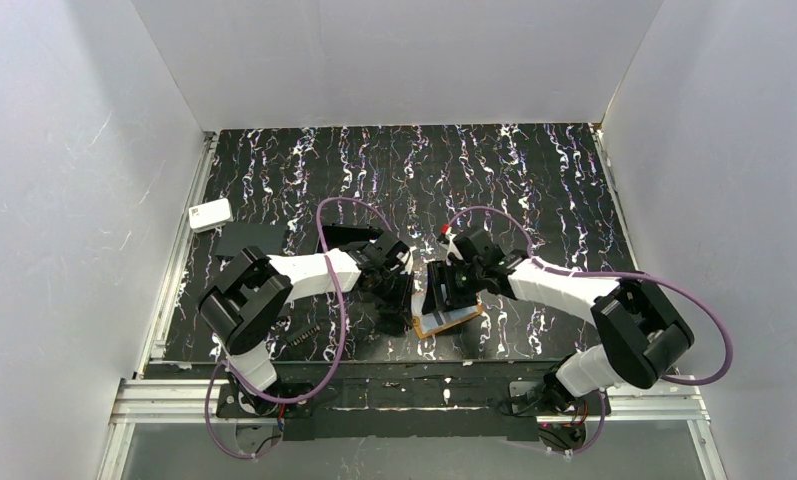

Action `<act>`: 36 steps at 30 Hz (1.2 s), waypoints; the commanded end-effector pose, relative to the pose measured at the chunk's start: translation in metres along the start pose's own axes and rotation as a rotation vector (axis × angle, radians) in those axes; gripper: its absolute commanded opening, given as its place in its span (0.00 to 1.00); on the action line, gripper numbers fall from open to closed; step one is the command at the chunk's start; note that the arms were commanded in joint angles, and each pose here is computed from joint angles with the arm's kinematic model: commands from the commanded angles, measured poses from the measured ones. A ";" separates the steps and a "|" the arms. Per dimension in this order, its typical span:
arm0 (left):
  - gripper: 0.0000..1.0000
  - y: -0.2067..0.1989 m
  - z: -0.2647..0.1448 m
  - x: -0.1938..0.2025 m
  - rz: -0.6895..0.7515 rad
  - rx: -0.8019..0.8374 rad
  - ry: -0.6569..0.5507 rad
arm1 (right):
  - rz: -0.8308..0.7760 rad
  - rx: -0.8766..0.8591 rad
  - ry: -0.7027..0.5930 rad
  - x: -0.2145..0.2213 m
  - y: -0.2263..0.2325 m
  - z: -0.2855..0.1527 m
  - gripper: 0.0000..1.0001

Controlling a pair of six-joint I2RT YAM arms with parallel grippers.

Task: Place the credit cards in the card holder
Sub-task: Insert the credit card into the card holder, then pick up the credit card from the storage box.

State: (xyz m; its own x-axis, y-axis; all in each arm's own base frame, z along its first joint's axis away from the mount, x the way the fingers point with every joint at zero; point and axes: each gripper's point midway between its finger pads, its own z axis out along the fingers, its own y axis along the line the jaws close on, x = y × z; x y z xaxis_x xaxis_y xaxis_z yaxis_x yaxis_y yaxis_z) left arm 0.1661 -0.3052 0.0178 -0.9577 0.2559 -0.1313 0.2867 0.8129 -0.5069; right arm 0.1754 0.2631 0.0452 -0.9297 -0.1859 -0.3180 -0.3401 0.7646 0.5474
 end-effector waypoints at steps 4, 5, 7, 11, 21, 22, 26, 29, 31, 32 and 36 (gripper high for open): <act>0.04 -0.018 -0.048 -0.005 0.078 -0.011 -0.045 | -0.090 0.049 -0.114 -0.038 0.009 -0.033 0.72; 0.06 -0.024 -0.058 -0.004 0.085 0.006 -0.054 | -0.089 0.059 -0.117 -0.040 0.006 -0.034 0.73; 0.08 -0.032 -0.072 -0.002 0.093 0.028 -0.066 | -0.073 0.079 -0.119 -0.043 -0.003 -0.035 0.73; 0.14 -0.039 -0.108 -0.001 0.108 0.049 -0.117 | -0.043 0.114 -0.122 -0.047 -0.021 -0.035 0.73; 0.55 0.015 -0.183 -0.064 -0.074 0.067 -0.334 | 0.003 0.065 -0.092 -0.033 -0.017 -0.022 0.70; 0.60 0.021 -0.181 -0.072 -0.087 0.053 -0.332 | -0.002 0.075 -0.104 -0.038 -0.017 -0.025 0.71; 0.88 0.045 -0.172 -0.099 -0.107 -0.027 -0.334 | -0.055 0.103 -0.172 -0.068 -0.005 -0.044 0.71; 0.87 0.064 -0.161 -0.114 -0.103 -0.093 -0.333 | -0.079 0.090 -0.199 -0.083 0.005 -0.050 0.72; 0.85 0.070 -0.150 -0.124 -0.102 -0.087 -0.321 | -0.080 0.045 -0.223 -0.093 0.014 -0.046 0.72; 0.84 0.071 -0.144 -0.129 -0.101 -0.073 -0.315 | -0.064 0.006 -0.226 -0.097 0.022 -0.042 0.72; 0.81 0.076 -0.126 -0.143 -0.108 -0.042 -0.292 | 0.013 -0.151 -0.229 -0.112 0.049 -0.027 0.71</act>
State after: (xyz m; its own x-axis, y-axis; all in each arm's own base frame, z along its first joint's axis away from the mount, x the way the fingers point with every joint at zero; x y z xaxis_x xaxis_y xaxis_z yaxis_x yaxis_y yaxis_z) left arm 0.3070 -0.2069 0.1010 -0.9621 -0.0076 -0.2727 0.1283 0.8695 -0.4769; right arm 0.2476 0.2692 0.1126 -0.8677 -0.0926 -0.4884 -0.3748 0.7674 0.5202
